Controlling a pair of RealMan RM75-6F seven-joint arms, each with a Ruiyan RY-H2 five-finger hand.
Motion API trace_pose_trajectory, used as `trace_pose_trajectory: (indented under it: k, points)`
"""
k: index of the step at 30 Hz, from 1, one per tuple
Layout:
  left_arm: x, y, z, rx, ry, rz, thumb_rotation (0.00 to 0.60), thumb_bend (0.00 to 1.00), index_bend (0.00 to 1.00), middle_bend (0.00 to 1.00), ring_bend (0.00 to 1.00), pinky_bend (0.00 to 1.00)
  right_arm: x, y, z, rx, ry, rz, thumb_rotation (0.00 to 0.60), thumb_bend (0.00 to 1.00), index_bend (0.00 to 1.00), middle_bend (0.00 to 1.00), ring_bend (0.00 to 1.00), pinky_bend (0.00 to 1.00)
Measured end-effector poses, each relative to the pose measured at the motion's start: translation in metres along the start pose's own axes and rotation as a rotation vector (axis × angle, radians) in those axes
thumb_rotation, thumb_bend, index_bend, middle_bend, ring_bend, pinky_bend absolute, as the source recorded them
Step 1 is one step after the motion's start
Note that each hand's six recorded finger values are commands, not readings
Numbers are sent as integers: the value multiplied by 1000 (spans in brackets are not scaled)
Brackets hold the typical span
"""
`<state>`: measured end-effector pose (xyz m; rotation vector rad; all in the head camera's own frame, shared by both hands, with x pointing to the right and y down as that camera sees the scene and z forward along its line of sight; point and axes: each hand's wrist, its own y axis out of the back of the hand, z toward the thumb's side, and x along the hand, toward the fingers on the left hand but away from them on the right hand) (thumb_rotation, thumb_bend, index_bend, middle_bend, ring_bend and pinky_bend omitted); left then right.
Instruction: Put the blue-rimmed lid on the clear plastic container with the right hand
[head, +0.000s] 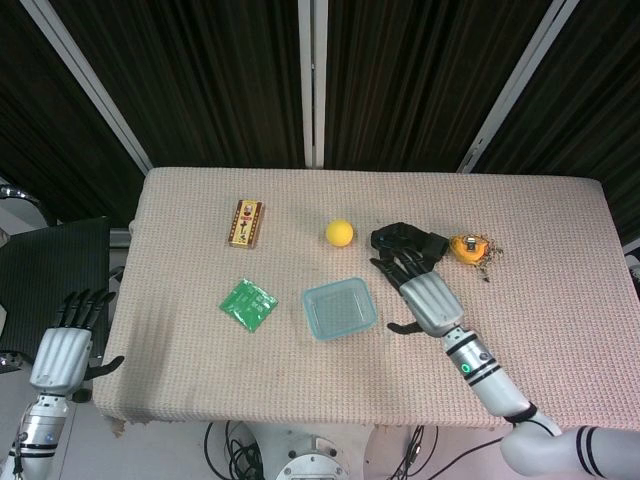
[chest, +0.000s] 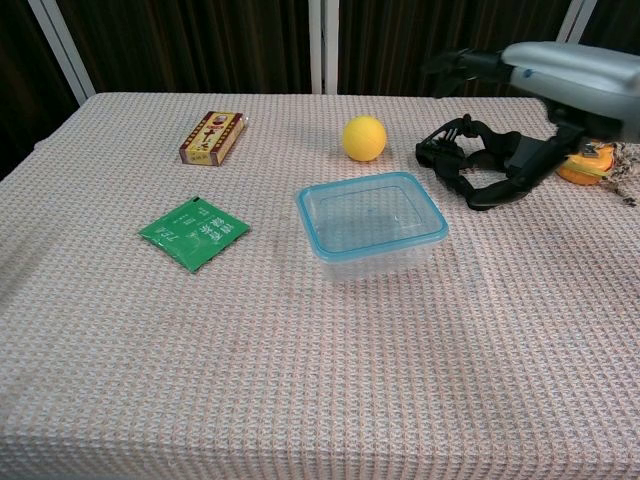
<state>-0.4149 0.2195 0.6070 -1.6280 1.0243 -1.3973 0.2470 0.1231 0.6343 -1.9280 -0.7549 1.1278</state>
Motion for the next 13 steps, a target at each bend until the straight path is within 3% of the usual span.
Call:
trace_pose_trajectory:
  k: [6,13]
  points:
    - [2,2,2,20,-4,12,600,0,85,60,0,0,84,11,-62,4,-211,-112,600,35,0,9,0,0]
    - [1,5,6,28,2,24,600,0,85,60,0,0,174,17,-99,-16,-378,-217,600,36,0,0,0,0]
